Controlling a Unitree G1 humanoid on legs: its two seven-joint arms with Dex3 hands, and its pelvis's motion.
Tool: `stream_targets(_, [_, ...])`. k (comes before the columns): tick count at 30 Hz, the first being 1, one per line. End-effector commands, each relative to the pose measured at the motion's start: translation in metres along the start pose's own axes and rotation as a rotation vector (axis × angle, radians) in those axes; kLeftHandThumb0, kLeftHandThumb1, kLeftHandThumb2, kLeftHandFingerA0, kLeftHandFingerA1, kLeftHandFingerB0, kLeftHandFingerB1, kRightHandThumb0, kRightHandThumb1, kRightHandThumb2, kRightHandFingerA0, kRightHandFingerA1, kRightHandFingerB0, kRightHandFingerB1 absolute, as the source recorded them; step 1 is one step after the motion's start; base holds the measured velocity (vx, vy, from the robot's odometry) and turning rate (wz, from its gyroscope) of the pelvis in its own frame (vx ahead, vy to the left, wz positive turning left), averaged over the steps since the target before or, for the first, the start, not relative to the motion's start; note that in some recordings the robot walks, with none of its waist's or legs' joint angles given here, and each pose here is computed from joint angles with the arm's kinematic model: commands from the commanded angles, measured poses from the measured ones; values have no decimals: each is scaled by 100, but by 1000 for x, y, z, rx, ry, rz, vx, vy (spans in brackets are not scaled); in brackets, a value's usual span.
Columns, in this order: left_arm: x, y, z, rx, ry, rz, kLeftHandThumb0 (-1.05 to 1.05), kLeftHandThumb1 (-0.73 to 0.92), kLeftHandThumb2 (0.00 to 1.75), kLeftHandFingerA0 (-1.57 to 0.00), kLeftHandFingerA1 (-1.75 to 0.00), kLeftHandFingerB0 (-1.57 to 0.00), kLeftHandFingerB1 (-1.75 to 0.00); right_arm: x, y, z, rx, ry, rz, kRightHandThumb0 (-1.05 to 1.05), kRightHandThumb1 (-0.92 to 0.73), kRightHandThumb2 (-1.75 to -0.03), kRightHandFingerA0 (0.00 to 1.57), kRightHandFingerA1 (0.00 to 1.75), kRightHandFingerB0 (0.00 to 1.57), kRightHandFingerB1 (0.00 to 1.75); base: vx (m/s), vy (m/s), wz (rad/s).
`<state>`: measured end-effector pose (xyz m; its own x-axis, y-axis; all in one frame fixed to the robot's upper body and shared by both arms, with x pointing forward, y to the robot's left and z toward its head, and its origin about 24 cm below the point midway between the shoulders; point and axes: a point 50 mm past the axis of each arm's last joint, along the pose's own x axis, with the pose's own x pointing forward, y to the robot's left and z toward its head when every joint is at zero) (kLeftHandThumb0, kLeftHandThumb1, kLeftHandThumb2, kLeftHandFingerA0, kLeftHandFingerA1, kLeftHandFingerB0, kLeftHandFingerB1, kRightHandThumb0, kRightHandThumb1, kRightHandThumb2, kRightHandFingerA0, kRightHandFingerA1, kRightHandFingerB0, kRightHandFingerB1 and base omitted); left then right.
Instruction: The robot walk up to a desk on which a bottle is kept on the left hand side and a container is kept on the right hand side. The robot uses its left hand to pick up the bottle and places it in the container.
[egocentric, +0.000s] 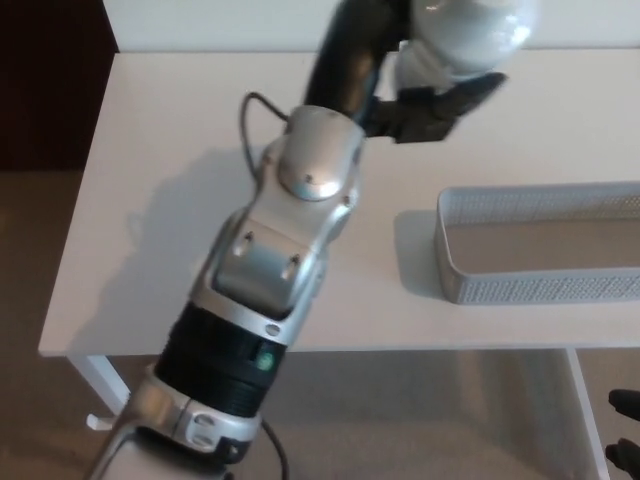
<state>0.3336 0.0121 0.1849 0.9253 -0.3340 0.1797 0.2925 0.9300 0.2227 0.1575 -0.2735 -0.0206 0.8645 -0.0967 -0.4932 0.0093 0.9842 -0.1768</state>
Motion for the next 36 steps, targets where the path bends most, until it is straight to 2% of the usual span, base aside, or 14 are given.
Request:
stream_targets(1, [6,-39,11,-12,13,-107,-15,73,74,-111,-122,-87,-94,0,-3,-4,-25,25,3,-28,-69,-60,54,57,48,49,0,0,0])
stream_targets(4, [6,-51,8,-15,31,-141,-14,74,74,-113,-123,-87,-91,0,-3,-4,-31,19,11,-28,-69,-60,53,56,48,49,0,0,0])
stream_targets(9, [4,-76,-2,-31,80,-214,-13,72,81,-110,-124,-86,-90,2,-3,-3,-39,23,3,-29,-69,-60,54,55,49,49,0,0,0])
stream_targets(10, [4,-80,-8,-23,104,-224,-10,69,89,-111,-126,-87,-94,2,-2,-3,-35,27,2,-26,-69,-60,55,55,49,49,0,0,0])
stream_targets(13, [3,-83,-14,-22,122,-232,-12,67,92,-108,-131,-87,-94,2,-1,-3,-31,31,1,-27,-68,-59,54,55,50,50,0,0,0])
stream_targets(16, [-2,-94,-33,-49,190,-248,-17,67,87,-119,-127,-89,-97,-2,-3,-7,-36,45,2,-30,-69,-60,53,55,49,49,0,0,0])
stream_targets(19, [-6,-97,-44,-42,220,-254,-16,67,88,-119,-125,-89,-98,-2,-5,-8,-35,37,7,-29,-69,-60,55,57,49,50,0,0,0])
stream_targets(20, [-7,-97,-48,-35,224,-256,-14,57,111,-125,-121,-93,-100,-2,-4,-8,-38,35,12,-28,-70,-60,55,57,48,50,0,0,0])
stream_targets(25, [-12,-99,-56,-16,237,-258,-15,57,110,-124,-120,-93,-100,-3,-3,-8,-29,40,22,-28,-69,-60,55,57,49,51,0,0,0])
stream_targets(26, [-13,-100,-58,-12,244,-263,-19,70,85,-120,-126,-90,-104,-3,-3,-9,-35,45,19,-30,-68,-60,57,57,49,50,0,0,0])
stream_targets(27, [-13,-103,-58,-15,252,-270,-19,57,108,-125,-120,-93,-100,-3,-3,-9,-35,50,15,-27,-68,-60,58,58,50,50,0,0,0])
stream_targets(34, [-13,-111,-51,-31,219,-295,-17,56,108,-124,-121,-93,-100,-1,-2,-5,-23,51,11,-27,-66,-59,58,58,50,51,0,0,0])
stream_targets(35, [-12,-113,-49,-28,219,-301,-19,68,85,-113,-130,-90,-102,0,-2,-5,-23,46,14,-31,-66,-59,57,58,50,52,0,0,0])
stream_targets(36, [-12,-115,-48,-26,218,-305,-19,68,85,-113,-130,-90,-102,0,-3,-5,-25,41,16,-31,-66,-59,57,58,50,52,0,0,0])
